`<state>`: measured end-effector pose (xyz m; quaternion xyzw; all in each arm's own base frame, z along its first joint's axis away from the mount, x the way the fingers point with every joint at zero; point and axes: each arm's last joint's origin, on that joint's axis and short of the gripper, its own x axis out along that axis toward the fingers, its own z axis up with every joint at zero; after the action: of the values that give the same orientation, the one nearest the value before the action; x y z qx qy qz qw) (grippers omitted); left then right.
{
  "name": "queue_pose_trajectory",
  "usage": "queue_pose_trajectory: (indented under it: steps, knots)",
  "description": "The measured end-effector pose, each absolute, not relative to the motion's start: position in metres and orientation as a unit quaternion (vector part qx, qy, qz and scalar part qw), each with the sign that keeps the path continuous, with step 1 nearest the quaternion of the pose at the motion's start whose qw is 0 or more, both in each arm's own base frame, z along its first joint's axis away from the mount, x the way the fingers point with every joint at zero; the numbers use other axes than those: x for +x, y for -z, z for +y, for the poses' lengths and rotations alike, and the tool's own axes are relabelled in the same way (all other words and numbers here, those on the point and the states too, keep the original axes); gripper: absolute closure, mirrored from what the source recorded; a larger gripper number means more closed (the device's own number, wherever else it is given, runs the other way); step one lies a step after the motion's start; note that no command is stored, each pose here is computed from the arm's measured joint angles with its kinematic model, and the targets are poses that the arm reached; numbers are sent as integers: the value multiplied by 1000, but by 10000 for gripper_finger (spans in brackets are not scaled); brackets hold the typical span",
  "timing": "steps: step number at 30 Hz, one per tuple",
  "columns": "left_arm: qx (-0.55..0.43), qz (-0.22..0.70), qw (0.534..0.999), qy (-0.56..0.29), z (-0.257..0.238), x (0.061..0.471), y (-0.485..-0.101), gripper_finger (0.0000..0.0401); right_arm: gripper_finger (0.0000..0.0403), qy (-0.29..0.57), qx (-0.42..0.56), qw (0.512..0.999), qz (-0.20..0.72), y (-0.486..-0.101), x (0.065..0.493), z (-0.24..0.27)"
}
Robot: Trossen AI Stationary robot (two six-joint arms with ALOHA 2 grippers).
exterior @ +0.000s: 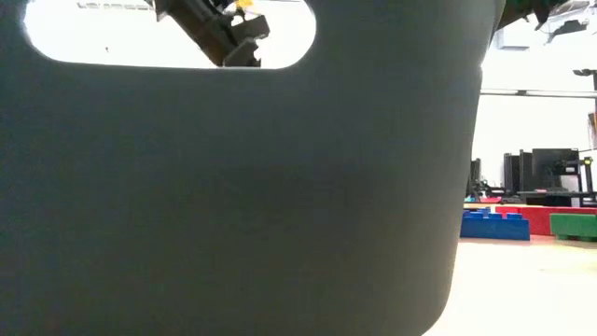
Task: Sort blocks
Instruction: Put the red block into the yellow bin
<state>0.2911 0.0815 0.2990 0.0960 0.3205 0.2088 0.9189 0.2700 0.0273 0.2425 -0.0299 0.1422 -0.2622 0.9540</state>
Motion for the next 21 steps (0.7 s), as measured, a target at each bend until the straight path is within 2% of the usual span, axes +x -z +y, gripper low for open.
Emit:
queue_pose_trajectory:
  steps: [5, 12, 17, 21]
  knots:
    - [108, 292, 932, -187, 70, 283, -314, 198, 258, 229, -20, 956, 184, -242, 265, 24]
    - [109, 269, 945, -152, 44, 281, -323, 198, 220, 228, -17, 931, 284, -245, 256, 31]
    - [126, 255, 952, -116, 21, 283, -309, 198, 186, 207, 6, 900, 384, -261, 247, 27]
    - [156, 243, 951, -110, 5, 282, -290, 198, 162, 192, 43, 872, 448, -254, 241, 38]
